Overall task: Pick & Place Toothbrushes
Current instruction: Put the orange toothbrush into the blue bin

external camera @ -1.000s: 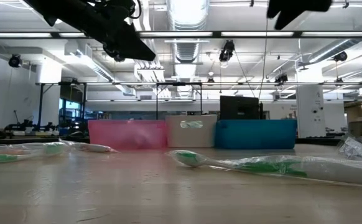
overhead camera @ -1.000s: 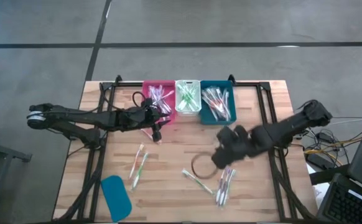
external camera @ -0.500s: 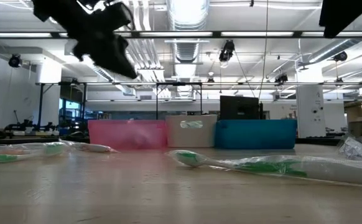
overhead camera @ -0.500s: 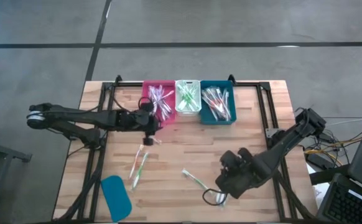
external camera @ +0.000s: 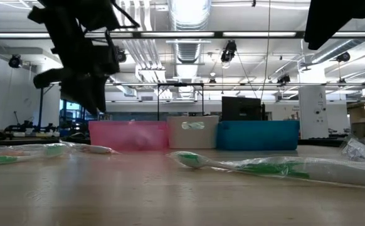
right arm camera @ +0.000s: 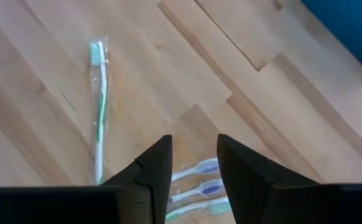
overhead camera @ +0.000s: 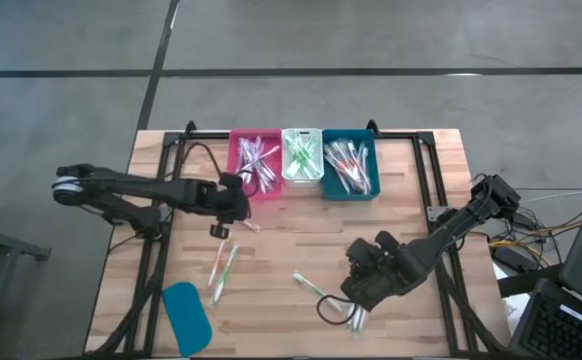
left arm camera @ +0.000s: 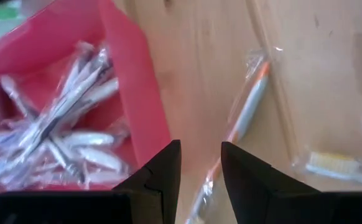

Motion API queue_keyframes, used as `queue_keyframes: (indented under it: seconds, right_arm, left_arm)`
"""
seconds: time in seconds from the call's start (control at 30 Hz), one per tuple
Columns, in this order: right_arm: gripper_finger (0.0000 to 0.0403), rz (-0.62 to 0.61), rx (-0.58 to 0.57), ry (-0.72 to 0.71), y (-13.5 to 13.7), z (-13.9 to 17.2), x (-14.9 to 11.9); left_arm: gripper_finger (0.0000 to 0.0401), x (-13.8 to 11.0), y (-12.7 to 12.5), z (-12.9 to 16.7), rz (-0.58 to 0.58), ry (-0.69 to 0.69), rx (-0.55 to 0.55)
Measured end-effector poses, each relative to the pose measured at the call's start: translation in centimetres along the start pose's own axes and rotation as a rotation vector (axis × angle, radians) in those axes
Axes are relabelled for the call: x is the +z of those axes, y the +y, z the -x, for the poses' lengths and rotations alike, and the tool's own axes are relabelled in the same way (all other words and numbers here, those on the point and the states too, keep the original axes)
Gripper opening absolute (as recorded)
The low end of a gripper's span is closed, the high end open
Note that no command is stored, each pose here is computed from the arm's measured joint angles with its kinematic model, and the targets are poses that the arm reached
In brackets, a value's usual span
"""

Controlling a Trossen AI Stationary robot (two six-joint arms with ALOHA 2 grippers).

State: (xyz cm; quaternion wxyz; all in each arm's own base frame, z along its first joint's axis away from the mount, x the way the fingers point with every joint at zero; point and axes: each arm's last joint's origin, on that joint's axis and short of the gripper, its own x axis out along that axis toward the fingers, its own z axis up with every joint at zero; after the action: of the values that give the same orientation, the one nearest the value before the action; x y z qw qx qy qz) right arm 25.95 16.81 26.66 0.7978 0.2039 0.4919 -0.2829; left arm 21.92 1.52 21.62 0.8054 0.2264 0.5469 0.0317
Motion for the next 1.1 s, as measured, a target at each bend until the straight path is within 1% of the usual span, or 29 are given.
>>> queue_keyframes:
  seconds: [0.07,0.17,0.4,0.53,0.63,0.77,0.83,0.87,1.0,1.1]
  right_arm:
    - [0.013,0.004,0.001,0.0,0.0,0.0,0.0]
    - [0.0142,0.006,0.001,0.0,0.0,0.0,-0.1]
    - [0.0166,0.032,-0.002,0.001,0.0,0.0,-0.1]
    - [0.0176,0.042,-0.004,0.002,0.0,-0.1,-0.1]
    - [0.0182,0.043,-0.005,0.002,-0.1,-0.1,-0.1]
    - [0.0187,0.056,-0.005,0.002,-0.1,-0.1,-0.1]
    - [0.0187,0.06,-0.006,0.002,-0.1,-0.1,-0.1]
    - [0.0185,0.06,-0.007,0.003,-0.1,-0.1,-0.1]
    - [0.0173,0.059,-0.009,0.003,-0.1,-0.1,-0.1]
    - [0.0165,0.058,-0.01,0.004,-0.1,-0.1,-0.1]
  left_arm:
    - [0.0119,0.5,-0.1,-1.1,-0.022,0.009,-0.004]
    - [0.0119,0.8,-0.6,-3.0,-0.062,0.072,-0.031]
    - [0.0119,1.5,-1.6,-6.6,-0.097,0.194,-0.108]
    - [0.0118,1.7,-1.9,-7.8,-0.109,0.233,-0.139]
    - [0.0106,1.7,-2.2,-8.3,-0.117,0.253,-0.155]
    - [0.0057,1.8,-2.6,-8.2,-0.127,0.254,-0.166]
    - [0.0026,1.9,-2.7,-7.7,-0.112,0.248,-0.16]
    - [0.0019,1.9,-2.8,-7.5,-0.099,0.247,-0.159]
    - [0.0024,1.9,-3.3,-5.9,-0.053,0.258,-0.19]
    - [0.0025,2.3,-3.5,-4.1,-0.028,0.243,-0.158]
